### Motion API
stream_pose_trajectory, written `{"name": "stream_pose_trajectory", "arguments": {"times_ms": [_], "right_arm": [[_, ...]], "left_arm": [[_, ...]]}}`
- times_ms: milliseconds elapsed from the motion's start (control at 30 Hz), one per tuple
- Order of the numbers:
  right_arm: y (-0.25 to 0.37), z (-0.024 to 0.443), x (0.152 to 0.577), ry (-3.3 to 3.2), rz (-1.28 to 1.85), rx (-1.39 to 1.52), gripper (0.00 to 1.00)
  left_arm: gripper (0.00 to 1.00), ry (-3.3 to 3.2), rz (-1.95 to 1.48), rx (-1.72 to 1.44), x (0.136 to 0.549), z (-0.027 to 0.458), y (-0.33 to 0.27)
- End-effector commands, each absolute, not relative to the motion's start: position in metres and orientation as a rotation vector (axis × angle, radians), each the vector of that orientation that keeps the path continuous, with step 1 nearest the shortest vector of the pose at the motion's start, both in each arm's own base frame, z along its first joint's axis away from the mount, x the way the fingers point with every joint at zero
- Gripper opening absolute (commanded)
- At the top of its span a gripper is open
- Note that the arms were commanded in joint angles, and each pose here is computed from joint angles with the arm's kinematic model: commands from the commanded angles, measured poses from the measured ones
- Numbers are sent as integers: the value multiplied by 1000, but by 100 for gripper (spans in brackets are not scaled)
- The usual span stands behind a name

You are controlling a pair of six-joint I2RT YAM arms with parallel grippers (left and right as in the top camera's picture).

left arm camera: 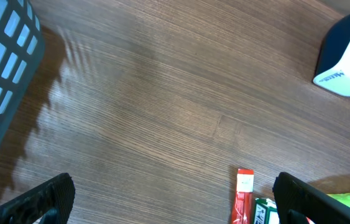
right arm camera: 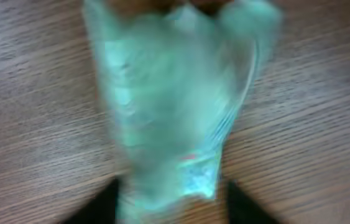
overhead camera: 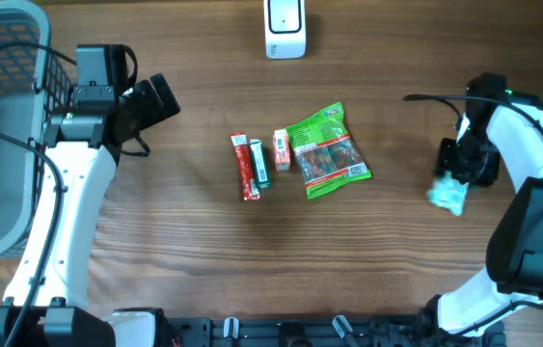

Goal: Scan the item barcode
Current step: 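Lower the wipes pack onto the table at the right side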

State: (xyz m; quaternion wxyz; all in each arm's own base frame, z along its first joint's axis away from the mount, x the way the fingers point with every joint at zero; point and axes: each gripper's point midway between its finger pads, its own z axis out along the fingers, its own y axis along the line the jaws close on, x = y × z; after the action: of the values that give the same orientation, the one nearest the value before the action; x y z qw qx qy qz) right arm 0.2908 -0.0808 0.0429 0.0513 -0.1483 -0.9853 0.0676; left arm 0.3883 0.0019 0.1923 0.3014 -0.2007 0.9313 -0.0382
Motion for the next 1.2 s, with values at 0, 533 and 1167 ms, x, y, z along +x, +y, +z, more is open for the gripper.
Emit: {"name": "stream_pose_trajectory", "arguments": {"times_ms": [0, 533, 1167], "right_arm": [[-85, 53, 293, -3005, 253, -392, 79], [-47, 86, 339, -3135, -156, -576, 51], [-37, 14, 330, -3139, -264, -762, 5]], "left_arm": [[100, 2465, -79, -529, 390, 193, 6], [100, 2466, -78, -529, 390, 193, 6], [100, 2465, -79, -529, 390, 193, 6]]}}
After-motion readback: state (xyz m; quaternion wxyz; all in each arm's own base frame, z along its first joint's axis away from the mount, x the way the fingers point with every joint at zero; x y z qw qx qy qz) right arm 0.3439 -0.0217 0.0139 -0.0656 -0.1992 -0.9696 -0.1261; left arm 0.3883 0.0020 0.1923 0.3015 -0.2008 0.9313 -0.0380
